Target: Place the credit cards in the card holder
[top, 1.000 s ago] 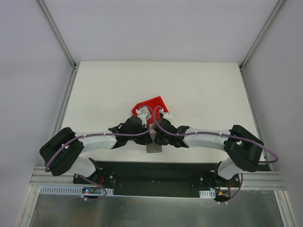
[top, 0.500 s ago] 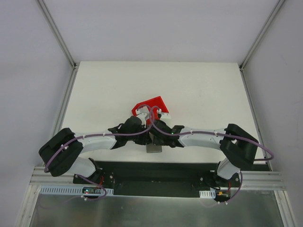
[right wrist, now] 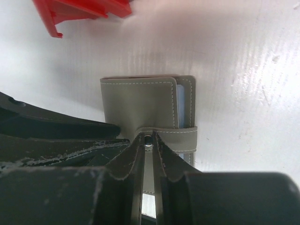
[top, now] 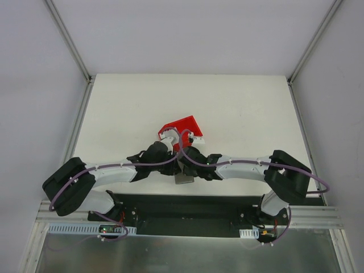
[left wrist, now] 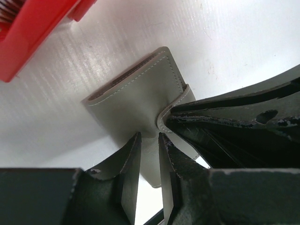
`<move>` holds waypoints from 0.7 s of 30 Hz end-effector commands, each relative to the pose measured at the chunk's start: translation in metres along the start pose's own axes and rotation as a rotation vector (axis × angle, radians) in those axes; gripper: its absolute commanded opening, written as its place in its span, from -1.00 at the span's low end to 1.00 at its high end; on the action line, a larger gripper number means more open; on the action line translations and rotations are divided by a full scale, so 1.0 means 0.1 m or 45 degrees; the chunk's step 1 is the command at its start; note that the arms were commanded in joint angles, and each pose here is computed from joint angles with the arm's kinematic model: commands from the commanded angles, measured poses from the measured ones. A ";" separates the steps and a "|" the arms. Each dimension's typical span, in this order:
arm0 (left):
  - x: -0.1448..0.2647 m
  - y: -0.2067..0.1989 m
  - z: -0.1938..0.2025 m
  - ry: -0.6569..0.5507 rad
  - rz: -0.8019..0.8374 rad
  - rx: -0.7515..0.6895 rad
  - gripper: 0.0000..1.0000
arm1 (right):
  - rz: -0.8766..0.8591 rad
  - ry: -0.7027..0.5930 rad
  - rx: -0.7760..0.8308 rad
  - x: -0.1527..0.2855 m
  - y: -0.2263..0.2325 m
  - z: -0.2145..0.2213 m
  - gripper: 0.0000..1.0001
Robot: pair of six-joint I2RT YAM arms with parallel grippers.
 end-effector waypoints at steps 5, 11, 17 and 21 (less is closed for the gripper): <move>0.12 0.15 0.13 -0.017 -0.097 0.012 -0.53 | 0.069 0.274 0.147 -0.24 -0.21 0.58 -0.71; 0.20 0.20 0.12 -0.081 -0.128 -0.004 -0.48 | 0.056 0.215 0.143 -0.21 -0.20 0.60 -0.67; 0.19 0.18 0.11 -0.078 -0.123 0.023 -0.48 | 0.045 0.171 0.139 -0.19 -0.19 0.63 -0.67; 0.20 0.17 0.11 -0.089 -0.116 0.036 -0.42 | 0.038 0.160 0.132 -0.18 -0.19 0.64 -0.67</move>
Point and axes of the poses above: each gripper's point midway between its finger pads, its own x axis back along the fingers, its own y axis along the line the jaws close on, z = x × y, the point moved 9 cm from there along x, back along the fingers, and after that the axes turned 11 degrees about x, right-handed, at the moved point
